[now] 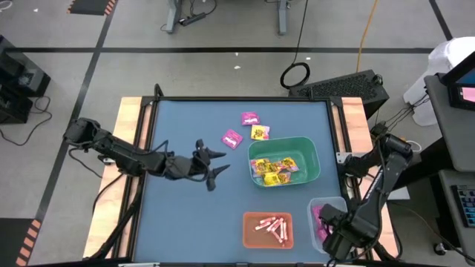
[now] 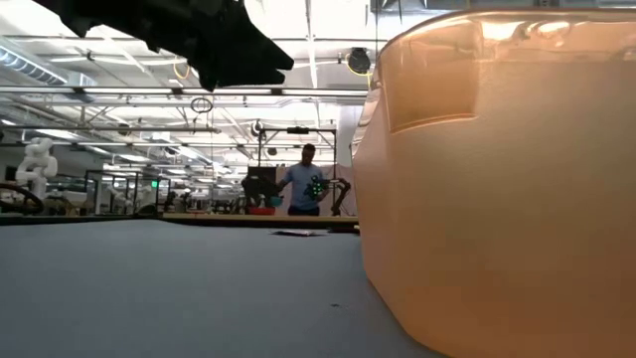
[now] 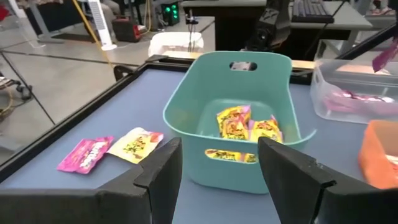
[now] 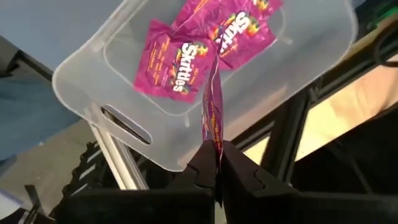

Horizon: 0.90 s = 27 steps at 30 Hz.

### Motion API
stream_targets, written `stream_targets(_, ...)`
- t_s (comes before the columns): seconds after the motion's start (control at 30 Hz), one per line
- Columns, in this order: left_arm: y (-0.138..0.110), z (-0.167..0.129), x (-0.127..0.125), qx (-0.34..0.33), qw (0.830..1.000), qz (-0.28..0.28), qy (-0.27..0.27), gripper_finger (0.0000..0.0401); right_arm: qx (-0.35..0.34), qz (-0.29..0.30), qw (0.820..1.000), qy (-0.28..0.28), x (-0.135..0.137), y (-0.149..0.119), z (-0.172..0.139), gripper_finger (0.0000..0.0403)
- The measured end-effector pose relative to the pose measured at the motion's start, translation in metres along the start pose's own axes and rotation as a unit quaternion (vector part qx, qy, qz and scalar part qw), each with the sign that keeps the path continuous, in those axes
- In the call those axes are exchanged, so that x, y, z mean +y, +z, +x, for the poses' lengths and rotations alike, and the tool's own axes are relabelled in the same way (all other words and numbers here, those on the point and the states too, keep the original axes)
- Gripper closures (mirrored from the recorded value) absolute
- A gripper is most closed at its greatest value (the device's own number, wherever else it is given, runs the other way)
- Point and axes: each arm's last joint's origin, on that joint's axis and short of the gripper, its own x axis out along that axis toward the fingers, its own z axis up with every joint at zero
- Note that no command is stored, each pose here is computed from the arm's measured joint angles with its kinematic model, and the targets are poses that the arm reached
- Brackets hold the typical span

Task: Sort candy
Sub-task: Put the purple candy pack into the transparent bin

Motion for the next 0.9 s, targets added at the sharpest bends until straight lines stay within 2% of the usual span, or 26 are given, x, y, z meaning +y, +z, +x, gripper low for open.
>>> stream_targets(0.4,-0.001,0.010,0.021,0.013,0.999,-0.002,0.042,0.0186,-0.004,0.040,0.998,-0.050,-0.007,0.020,0.039,0.0395)
stream_targets(0.5,-0.002,0.012,0.026,0.024,0.998,0.005,0.052,0.0186,-0.002,0.044,0.998,-0.045,-0.007,0.029,0.049,0.0395)
stream_targets(0.6,-0.002,0.014,0.030,0.026,0.997,0.030,0.059,0.0186,-0.002,0.029,0.999,-0.014,-0.001,0.036,0.059,0.0388)
stream_targets(0.73,-0.003,0.018,0.041,0.040,0.995,0.065,0.065,0.0186,-0.018,0.027,0.999,0.006,0.002,0.041,0.060,0.0360)
stream_targets(0.9,-0.013,0.022,0.054,0.100,0.992,0.071,0.023,0.0186,-0.014,0.034,0.999,0.023,0.006,0.041,0.055,0.0301)
